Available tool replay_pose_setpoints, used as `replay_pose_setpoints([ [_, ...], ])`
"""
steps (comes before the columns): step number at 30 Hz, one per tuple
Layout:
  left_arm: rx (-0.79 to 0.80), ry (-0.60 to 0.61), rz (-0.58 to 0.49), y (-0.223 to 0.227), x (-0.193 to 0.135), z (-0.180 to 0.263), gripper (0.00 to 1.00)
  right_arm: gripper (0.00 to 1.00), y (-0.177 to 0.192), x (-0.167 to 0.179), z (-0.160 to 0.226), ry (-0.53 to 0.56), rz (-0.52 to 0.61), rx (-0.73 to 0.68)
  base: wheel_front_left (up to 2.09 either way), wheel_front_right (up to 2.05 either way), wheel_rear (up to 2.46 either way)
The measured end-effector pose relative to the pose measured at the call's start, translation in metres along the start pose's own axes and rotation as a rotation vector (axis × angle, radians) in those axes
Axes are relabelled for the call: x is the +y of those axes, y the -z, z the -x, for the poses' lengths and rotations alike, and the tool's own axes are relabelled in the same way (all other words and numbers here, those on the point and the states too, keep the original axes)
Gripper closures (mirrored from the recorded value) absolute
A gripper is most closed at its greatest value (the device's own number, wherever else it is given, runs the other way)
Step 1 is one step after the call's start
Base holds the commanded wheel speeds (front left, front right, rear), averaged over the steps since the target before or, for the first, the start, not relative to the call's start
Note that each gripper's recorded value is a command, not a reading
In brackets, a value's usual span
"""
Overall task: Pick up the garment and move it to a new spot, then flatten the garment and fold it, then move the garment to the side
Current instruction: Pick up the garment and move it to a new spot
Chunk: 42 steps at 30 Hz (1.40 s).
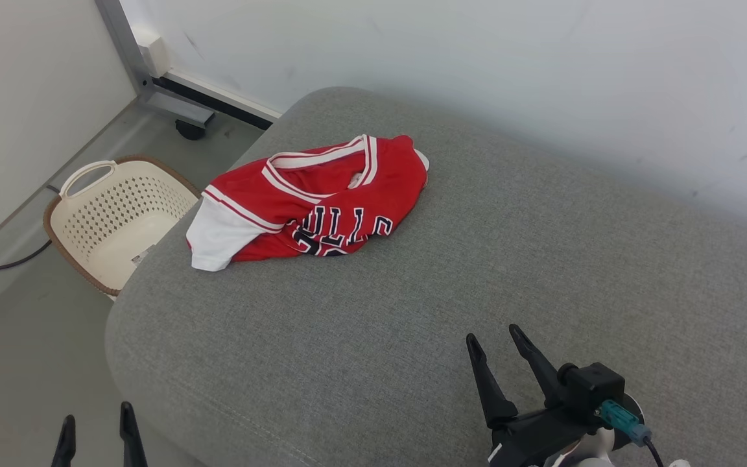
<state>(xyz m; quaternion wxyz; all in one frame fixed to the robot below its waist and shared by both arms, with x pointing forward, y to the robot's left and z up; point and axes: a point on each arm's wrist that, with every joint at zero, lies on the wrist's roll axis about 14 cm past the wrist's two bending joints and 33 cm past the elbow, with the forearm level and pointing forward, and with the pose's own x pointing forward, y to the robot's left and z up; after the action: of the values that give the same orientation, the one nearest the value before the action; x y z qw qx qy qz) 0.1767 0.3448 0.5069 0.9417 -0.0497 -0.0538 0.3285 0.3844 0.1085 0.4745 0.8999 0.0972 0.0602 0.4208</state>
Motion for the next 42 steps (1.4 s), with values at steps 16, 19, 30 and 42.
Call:
replay_pose_setpoints([
  [16,0.125,0.280,-0.010,0.029,-0.083,-0.065,0.00,0.00,0.003,-0.032,0.014,0.096,0.015,-0.004,0.00,0.00,0.00],
  [19,0.136,0.307,-0.008,0.022,-0.099,-0.096,0.00,0.00,0.001,-0.039,0.017,0.108,0.036,0.004,0.00,0.00,0.00],
  [30,0.334,0.418,-0.079,0.023,-0.160,-0.194,0.00,0.00,-0.035,-0.080,0.029,0.170,0.131,-0.035,0.00,0.00,0.00],
  [42,0.634,0.495,-0.237,0.124,-0.215,-0.238,0.00,0.00,-0.011,-0.149,0.064,0.337,0.101,0.026,0.00,0.00,0.00],
])
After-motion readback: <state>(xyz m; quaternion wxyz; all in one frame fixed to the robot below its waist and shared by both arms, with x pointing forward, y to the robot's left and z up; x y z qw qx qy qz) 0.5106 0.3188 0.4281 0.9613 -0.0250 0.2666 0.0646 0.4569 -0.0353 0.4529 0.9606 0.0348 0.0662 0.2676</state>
